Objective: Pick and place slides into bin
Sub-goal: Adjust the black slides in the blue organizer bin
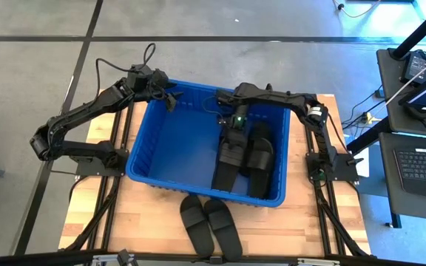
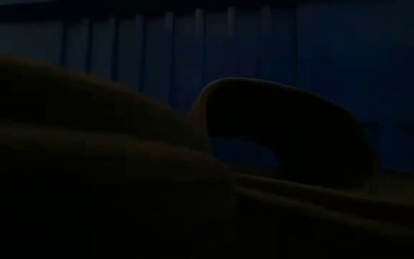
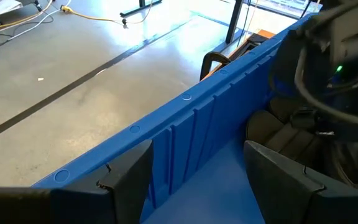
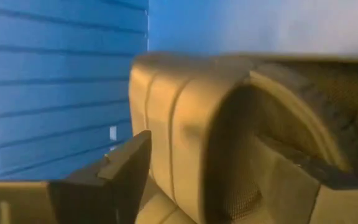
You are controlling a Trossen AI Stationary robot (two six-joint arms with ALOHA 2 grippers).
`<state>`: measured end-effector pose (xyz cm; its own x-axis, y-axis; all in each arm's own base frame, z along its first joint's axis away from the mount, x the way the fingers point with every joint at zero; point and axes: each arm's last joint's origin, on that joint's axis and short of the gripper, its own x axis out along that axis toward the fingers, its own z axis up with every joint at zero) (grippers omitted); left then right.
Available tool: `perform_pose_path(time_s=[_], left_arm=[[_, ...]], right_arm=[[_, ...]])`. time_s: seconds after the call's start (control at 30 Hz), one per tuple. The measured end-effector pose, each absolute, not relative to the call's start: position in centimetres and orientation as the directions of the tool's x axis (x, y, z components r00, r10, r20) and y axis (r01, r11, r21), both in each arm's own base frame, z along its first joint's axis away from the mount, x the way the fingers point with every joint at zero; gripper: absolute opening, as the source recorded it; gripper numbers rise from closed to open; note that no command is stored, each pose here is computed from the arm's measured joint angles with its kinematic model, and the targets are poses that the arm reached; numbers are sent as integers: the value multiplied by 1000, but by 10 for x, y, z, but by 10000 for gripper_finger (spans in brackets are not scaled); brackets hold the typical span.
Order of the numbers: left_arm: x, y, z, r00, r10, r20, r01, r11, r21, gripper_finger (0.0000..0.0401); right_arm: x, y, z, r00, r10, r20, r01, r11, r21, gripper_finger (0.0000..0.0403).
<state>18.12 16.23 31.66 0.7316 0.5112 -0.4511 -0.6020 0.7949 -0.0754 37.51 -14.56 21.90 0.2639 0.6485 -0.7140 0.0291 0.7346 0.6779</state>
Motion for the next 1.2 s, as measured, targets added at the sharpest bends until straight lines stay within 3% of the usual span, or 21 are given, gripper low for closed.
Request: perform_pose_path(time_s=[0.37, 0.5, 0.7, 0.93, 1.2], left_arm=[[181, 162, 317, 732, 511, -451, -602, 795, -75, 244], [181, 162, 317, 732, 511, -451, -602, 795, -75, 244], [181, 162, 317, 731, 511, -452, -601, 796, -71, 244], [180, 162, 315, 723, 504, -473, -601, 796, -71, 244], [180, 162, 315, 723, 504, -473, -601, 796, -71, 244]], right_arm=[[383, -152, 278, 351, 605, -715, -34, 771, 635, 276], [368, -155, 298, 280, 599, -750, 83, 763, 641, 276], [353, -150, 309, 270, 566, -779, 241, 744, 623, 275], [328, -135, 290, 117, 485, -867, 466, 744, 479, 275], [310, -106, 257, -19, 585, -811, 555, 681, 478, 275]])
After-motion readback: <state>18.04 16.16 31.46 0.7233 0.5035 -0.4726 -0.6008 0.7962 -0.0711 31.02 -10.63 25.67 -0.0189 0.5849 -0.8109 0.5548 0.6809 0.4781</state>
